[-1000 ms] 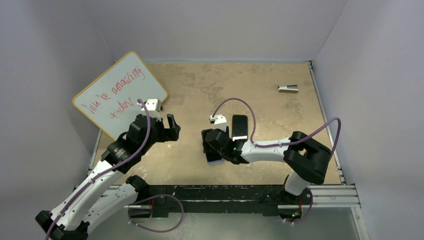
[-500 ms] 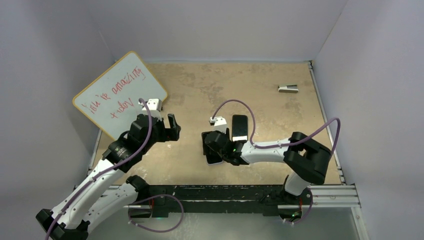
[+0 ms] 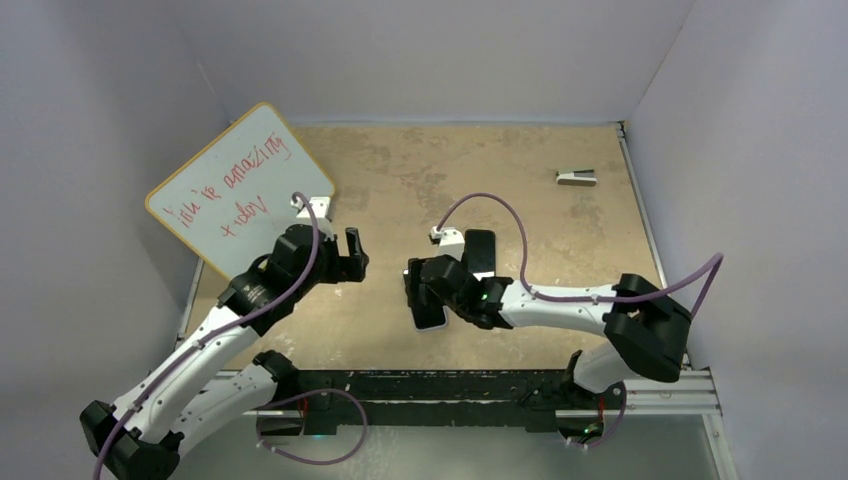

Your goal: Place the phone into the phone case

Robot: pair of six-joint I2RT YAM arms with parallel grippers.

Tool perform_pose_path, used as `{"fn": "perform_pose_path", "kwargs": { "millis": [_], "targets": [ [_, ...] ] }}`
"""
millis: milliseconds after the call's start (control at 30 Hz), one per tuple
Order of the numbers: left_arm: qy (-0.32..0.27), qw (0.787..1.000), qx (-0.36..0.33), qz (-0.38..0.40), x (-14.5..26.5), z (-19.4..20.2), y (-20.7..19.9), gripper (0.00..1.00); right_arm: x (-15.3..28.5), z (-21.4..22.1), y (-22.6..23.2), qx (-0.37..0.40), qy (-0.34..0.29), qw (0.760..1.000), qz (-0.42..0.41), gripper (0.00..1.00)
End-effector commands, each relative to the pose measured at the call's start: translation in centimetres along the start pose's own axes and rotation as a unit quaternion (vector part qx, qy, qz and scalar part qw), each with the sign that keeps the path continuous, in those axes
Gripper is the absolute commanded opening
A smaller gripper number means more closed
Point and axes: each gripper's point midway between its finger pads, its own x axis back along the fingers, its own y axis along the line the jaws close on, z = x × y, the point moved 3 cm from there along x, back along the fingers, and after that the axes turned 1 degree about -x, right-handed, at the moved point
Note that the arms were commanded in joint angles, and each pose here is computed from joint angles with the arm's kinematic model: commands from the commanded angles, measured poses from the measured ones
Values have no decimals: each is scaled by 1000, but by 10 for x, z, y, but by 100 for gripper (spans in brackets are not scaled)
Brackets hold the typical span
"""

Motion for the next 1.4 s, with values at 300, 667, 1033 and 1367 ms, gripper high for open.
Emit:
{"fn": "perform_pose_path", "kwargs": {
  "millis": [300, 667, 1033, 1367],
  "targets": [
    [87, 985, 65, 136, -55, 46, -52, 75, 2, 5, -26, -63, 54, 994, -70, 64],
    [139, 972, 108, 158, -103, 75, -61, 57, -14, 29, -30, -100, 85, 986, -103, 74],
    [181, 963, 100, 175, -122, 110, -60, 49, -19, 30, -17, -125, 87, 979, -136, 80],
    [235, 950, 99, 181, -121, 137, -58, 30, -12, 16, 12, -153, 76, 960, -224, 80]
  ]
}}
